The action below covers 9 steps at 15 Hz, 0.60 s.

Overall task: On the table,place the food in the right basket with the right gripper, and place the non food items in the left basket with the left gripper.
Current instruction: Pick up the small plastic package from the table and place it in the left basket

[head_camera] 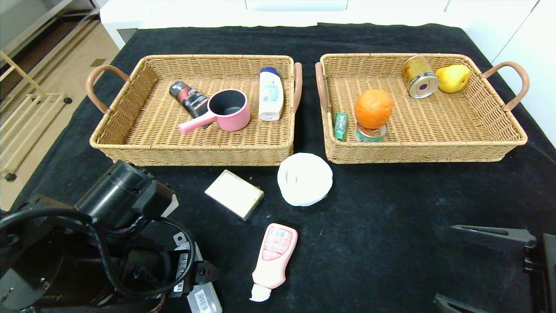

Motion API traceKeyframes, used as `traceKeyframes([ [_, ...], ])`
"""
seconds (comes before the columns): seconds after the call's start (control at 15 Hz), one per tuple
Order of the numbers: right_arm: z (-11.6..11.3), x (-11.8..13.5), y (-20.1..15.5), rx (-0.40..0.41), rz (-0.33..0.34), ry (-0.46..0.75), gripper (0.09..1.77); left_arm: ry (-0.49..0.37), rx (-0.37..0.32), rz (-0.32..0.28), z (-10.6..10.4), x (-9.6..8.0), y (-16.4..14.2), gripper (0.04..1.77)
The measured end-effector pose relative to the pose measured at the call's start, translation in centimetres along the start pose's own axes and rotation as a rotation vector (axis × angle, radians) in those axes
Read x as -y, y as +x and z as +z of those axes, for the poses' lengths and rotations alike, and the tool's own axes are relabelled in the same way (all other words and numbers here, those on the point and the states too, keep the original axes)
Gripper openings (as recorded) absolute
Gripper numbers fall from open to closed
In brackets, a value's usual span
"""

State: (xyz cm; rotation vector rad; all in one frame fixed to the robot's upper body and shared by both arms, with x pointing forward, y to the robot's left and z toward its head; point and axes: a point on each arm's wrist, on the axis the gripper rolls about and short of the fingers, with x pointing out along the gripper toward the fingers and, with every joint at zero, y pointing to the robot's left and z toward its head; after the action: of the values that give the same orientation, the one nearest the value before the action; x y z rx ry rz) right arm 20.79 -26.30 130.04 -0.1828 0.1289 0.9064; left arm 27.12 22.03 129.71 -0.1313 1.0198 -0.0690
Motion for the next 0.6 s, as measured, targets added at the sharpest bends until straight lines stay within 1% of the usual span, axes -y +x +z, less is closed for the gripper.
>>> traceKeyframes([
  [0.33, -0.11, -0.09, 0.02, -0.003, 0.005, 0.0, 1.71, 0.004, -0.004, 0.008, -0.12, 0.0, 0.13, 1.72],
  [0.4, -0.11, -0.09, 0.02, -0.003, 0.005, 0.0, 1.71, 0.003, -0.006, 0.008, -0.13, 0.02, 0.2, 1.64],
  [0.53, -0.12, -0.09, 0.02, -0.004, 0.005, 0.0, 1.71, 0.007, -0.013, 0.011, -0.14, 0.07, 0.42, 1.3],
  [0.6, -0.13, -0.09, 0.03, -0.004, 0.005, 0.001, 1.71, 0.008, -0.016, 0.013, -0.13, 0.1, 0.51, 1.16],
])
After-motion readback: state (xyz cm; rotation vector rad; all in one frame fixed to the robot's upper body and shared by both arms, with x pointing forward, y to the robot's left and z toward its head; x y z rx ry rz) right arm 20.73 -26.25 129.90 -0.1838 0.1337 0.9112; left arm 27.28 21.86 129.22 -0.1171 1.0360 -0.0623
